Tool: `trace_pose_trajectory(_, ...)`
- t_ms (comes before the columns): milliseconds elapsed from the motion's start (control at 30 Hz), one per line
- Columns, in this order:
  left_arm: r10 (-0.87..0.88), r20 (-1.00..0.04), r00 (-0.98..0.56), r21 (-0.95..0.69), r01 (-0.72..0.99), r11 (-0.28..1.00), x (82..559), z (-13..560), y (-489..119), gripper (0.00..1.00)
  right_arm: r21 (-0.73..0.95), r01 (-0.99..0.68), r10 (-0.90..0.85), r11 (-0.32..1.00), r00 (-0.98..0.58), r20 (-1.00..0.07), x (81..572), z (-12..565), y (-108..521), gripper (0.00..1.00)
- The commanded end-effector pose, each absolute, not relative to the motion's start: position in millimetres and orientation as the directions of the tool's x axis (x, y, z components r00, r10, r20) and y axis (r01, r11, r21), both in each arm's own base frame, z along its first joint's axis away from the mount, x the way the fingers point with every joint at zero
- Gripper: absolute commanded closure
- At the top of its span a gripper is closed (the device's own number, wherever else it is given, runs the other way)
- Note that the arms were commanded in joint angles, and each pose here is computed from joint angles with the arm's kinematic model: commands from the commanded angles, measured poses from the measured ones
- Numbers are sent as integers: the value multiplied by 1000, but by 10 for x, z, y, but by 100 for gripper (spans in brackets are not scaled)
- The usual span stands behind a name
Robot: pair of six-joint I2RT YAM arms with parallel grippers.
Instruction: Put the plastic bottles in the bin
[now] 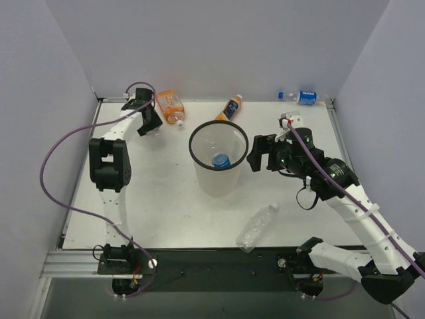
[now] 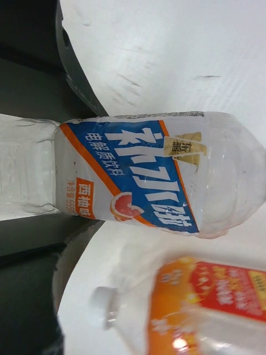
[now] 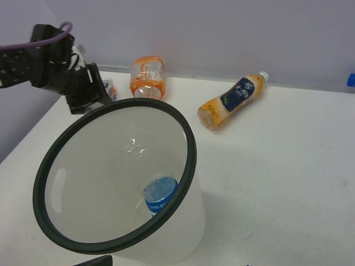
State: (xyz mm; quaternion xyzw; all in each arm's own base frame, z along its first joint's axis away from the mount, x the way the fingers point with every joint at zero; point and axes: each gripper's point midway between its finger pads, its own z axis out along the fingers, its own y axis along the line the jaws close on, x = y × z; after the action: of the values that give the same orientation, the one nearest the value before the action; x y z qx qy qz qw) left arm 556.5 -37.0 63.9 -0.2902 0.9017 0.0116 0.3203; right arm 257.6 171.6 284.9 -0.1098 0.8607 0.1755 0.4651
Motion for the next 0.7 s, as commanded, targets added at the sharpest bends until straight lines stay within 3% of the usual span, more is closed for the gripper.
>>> trace_pose_trajectory(0, -521, -634, -572, -347, -391, 852, 5314, 1470, -620, 69, 215, -246, 35, 945, -578, -815, 2671, 2711, 1547, 11)
trace_pose_trajectory(233, -572, -663, -483, -539, -221, 813, 4681, 2317, -893, 68, 291, -114, 150, 950, -652, -744, 2766, 2466, 1294, 14)
trace_pose_trajectory(400, -563, -736, -375, -610, 9, 792, 4239, 3132, -1185, 68, 292, -81, 165, 953, -666, -727, 2744, 2356, 1221, 14)
trace_pose_trajectory(533, -531, -809, -250, -585, 260, 768, 3910, 3733, -1551, 66, 289, -63, 170, 955, -683, -710, 2715, 2244, 1192, 14)
trace_pose_trajectory(667, -480, -847, -229, -532, 403, 745, 3670, 3832, -1912, 66, 284, -43, 175, 958, -697, -695, 2681, 2130, 1158, 14)
